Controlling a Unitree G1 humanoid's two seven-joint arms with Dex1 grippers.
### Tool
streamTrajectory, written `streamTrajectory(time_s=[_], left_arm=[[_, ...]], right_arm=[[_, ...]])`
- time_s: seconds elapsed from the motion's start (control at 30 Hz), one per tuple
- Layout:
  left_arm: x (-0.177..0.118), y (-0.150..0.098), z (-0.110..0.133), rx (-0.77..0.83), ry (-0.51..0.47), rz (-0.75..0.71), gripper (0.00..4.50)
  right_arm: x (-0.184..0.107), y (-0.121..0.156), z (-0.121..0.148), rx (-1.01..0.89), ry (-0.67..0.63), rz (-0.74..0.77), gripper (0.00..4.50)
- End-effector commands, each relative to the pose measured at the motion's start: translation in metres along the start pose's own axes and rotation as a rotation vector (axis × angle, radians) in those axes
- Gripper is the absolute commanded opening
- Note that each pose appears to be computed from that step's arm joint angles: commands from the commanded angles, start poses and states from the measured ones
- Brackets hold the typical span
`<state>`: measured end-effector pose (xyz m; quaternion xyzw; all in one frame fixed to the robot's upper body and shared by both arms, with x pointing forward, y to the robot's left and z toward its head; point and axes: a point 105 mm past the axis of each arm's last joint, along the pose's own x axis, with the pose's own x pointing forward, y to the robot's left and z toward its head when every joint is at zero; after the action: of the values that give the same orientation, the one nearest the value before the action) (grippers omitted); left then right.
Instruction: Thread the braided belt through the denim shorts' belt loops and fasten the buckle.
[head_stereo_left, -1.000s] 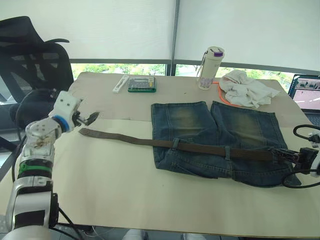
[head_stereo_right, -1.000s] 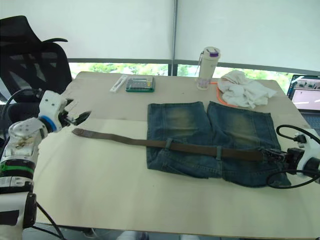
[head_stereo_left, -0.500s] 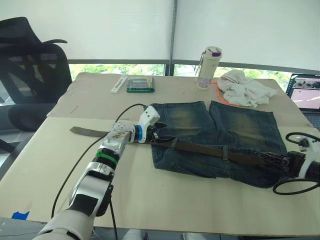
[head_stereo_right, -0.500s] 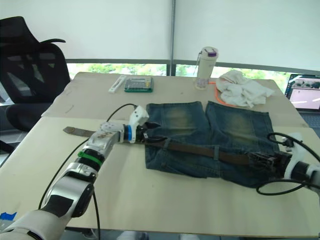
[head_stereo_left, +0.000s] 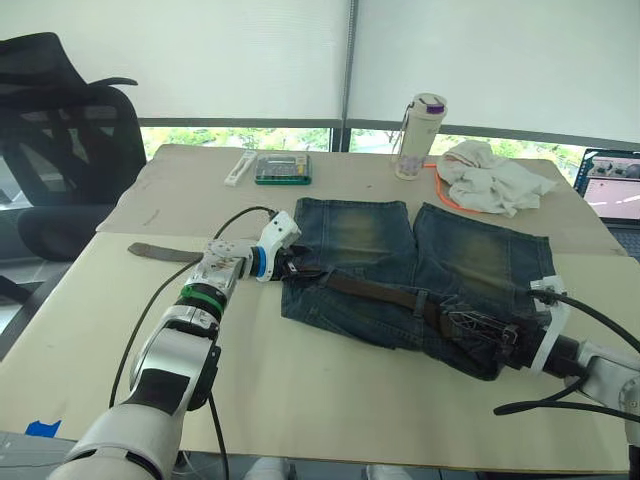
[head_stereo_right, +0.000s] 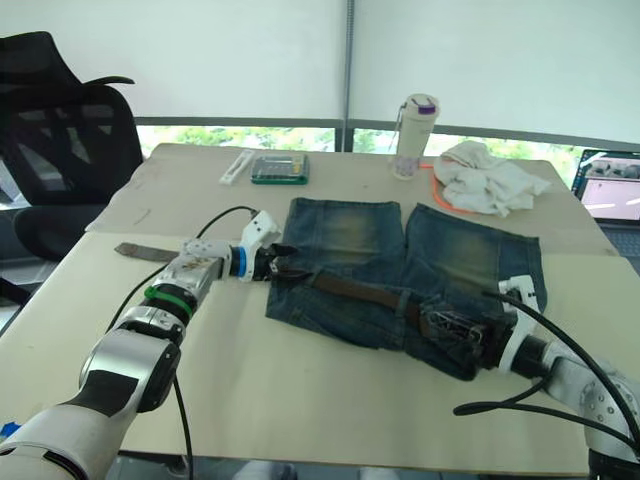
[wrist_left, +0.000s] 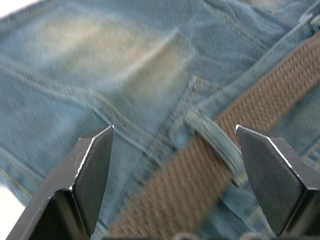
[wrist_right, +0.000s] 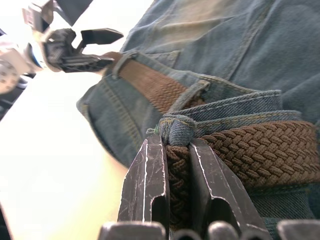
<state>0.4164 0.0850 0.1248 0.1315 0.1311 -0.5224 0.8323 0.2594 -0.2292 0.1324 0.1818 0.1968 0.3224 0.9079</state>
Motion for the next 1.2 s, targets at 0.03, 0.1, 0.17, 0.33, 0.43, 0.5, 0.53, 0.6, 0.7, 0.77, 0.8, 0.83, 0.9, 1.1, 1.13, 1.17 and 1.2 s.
streamTrajectory(time_s=[0.03, 0.1, 0.17, 0.33, 0.43, 0.5, 0.53, 0.6, 0.7, 0.77, 0.8, 0.83, 0.9, 1.1, 1.13, 1.17, 1.2], left_arm=[[0.007, -0.006, 0.002, 0.017, 0.000, -0.032, 4.11], [0.013, -0.010, 0.002, 0.009, -0.001, -0.047, 4.11], [0.020, -0.016, 0.004, -0.010, -0.012, -0.073, 4.11], [0.031, -0.022, 0.000, -0.074, -0.011, -0.088, 4.11], [0.033, -0.023, 0.000, -0.096, -0.004, -0.092, 3.33], [0.032, -0.024, 0.003, -0.123, -0.022, -0.106, 2.69], [0.031, -0.023, 0.006, -0.140, -0.044, -0.110, 2.34], [0.027, -0.020, 0.011, -0.160, -0.077, -0.102, 1.67], [0.020, -0.013, 0.017, -0.150, -0.120, -0.081, 0.67], [0.011, -0.008, 0.026, -0.139, -0.181, -0.079, 0.05], [0.006, -0.007, 0.031, -0.135, -0.212, -0.085, 0.00], [0.001, -0.005, 0.034, -0.135, -0.236, -0.090, 0.00], [-0.007, -0.001, 0.037, -0.135, -0.253, -0.095, 0.00], [-0.020, 0.037, 0.075, -0.016, -0.240, 0.190, 0.00], [-0.023, 0.046, 0.093, 0.004, -0.273, 0.275, 0.00], [-0.028, 0.056, 0.110, 0.021, -0.306, 0.369, 0.00], [-0.035, 0.064, 0.124, 0.047, -0.329, 0.455, 0.00]], right_arm=[[-0.020, -0.006, 0.011, -0.033, -0.028, -0.041, 0.15], [-0.025, -0.011, 0.011, -0.039, -0.025, -0.069, 0.15], [-0.028, -0.012, 0.012, -0.038, -0.029, -0.080, 0.15], [-0.029, -0.014, 0.007, -0.045, -0.021, -0.101, 0.15], [-0.030, -0.014, 0.004, -0.049, -0.019, -0.110, 0.15], [-0.033, -0.014, 0.004, -0.051, -0.023, -0.121, 0.15], [-0.036, -0.015, 0.004, -0.051, -0.026, -0.131, 0.15], [-0.040, -0.018, 0.004, -0.053, -0.033, -0.150, 0.15], [-0.045, -0.022, 0.008, -0.058, -0.058, -0.178, 0.15], [-0.048, -0.029, 0.015, -0.076, -0.095, -0.213, 0.15], [-0.049, -0.033, 0.019, -0.083, -0.112, -0.232, 0.15], [-0.049, -0.037, 0.022, -0.091, -0.124, -0.245, 0.15], [-0.047, -0.042, 0.026, -0.090, -0.134, -0.253, 0.15], [0.027, -0.092, 0.066, -0.270, -0.058, -0.319, 0.15], [0.040, -0.102, 0.086, -0.362, -0.063, -0.371, 0.15], [0.050, -0.106, 0.110, -0.432, -0.101, -0.417, 0.15], [0.055, -0.107, 0.134, -0.476, -0.163, -0.461, 0.15]])
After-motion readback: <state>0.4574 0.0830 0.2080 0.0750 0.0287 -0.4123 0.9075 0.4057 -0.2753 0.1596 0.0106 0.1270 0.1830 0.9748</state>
